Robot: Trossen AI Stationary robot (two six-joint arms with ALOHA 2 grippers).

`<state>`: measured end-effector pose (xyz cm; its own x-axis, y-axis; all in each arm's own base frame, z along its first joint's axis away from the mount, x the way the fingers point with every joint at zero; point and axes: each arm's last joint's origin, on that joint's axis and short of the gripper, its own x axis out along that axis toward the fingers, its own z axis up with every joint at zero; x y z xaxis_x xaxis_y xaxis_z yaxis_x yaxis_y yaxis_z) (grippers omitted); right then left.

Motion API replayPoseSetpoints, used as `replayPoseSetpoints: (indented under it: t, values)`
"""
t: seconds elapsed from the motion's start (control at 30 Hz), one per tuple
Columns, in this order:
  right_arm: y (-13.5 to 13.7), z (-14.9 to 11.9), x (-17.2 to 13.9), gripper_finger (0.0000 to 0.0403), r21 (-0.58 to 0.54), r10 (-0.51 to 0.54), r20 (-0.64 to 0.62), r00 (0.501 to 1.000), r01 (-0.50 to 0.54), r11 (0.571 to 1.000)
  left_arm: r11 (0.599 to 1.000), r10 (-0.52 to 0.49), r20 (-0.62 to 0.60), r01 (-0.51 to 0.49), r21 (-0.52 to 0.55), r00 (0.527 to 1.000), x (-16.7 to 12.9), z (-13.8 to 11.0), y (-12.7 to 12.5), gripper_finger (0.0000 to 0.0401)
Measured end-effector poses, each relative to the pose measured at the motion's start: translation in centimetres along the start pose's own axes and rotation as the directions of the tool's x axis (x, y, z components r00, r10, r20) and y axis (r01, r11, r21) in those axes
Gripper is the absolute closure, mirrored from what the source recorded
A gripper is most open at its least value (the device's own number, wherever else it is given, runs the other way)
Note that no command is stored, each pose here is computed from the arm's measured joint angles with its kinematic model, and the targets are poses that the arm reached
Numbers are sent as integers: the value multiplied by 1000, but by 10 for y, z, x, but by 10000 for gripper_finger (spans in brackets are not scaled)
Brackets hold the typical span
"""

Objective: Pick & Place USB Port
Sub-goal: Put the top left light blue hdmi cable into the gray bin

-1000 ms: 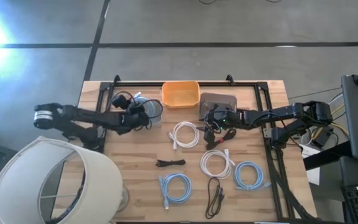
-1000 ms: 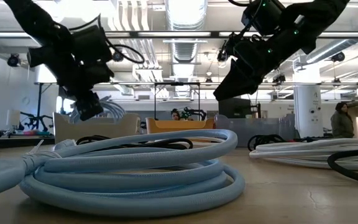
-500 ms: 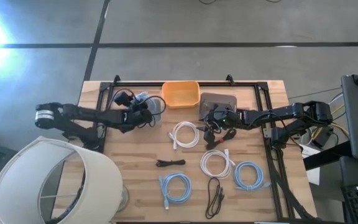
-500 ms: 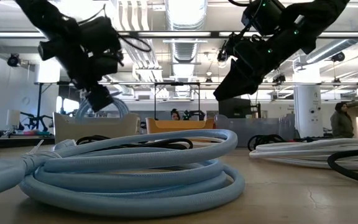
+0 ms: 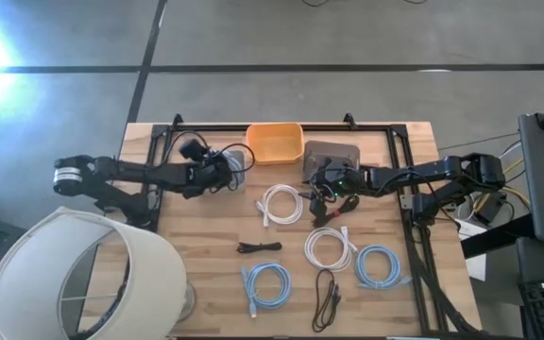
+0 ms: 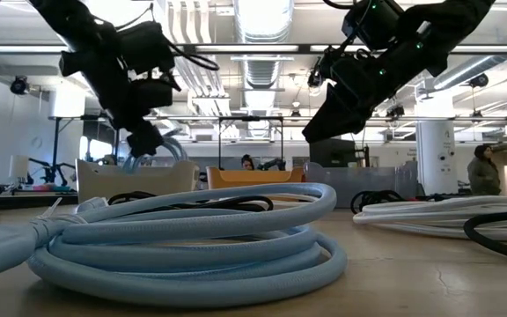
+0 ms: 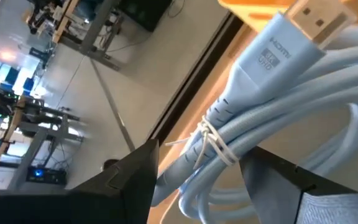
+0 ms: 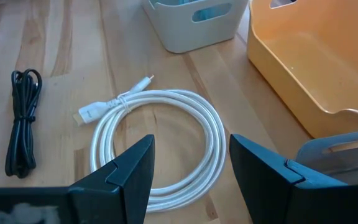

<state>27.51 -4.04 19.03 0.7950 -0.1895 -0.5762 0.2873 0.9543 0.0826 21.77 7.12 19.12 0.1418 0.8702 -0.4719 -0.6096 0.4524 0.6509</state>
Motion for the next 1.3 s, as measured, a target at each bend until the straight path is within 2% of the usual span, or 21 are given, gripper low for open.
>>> replayPoseSetpoints:
  t: [0.13,0.2,0.37,0.47,0.6,0.67,0.77,0.83,0.93,1.13,1.3]
  values:
    - [0,0,0,197,0,0,0,1000,0,1000,997,75,-13,-75,-2,997,2,-4,2,179]
    - [0,0,0,197,0,0,0,1000,0,1000,997,75,-14,-75,-13,997,2,-3,3,179]
    - [0,0,0,197,-1,0,0,1000,0,1000,997,-75,-14,75,-27,997,1,0,0,179]
    - [0,0,0,197,-3,1,0,1000,-1,1000,994,-107,-26,107,-31,994,1,1,0,179]
    - [0,0,0,197,-3,1,0,1000,-1,1000,998,1,-34,-3,-64,999,3,1,5,179]
    - [0,0,0,197,-3,1,-1,1000,-1,1000,996,15,-45,-19,-84,999,6,1,8,179]
    - [0,0,0,197,-3,1,-1,1000,-1,1000,986,-113,-84,101,-131,990,14,-1,10,179]
    - [0,0,0,197,-3,1,-1,1000,-1,1000,962,-225,-124,200,-187,966,19,-5,12,179]
    - [0,0,0,197,-3,1,-1,1000,-1,1000,932,-306,-182,255,-260,934,24,-10,15,179]
    - [0,0,0,197,-3,1,-1,1000,-1,1000,930,-306,-188,250,-270,933,26,-7,19,179]
    - [0,0,0,197,-3,1,-1,1000,-1,1000,958,-214,-163,174,-230,963,23,5,28,179]
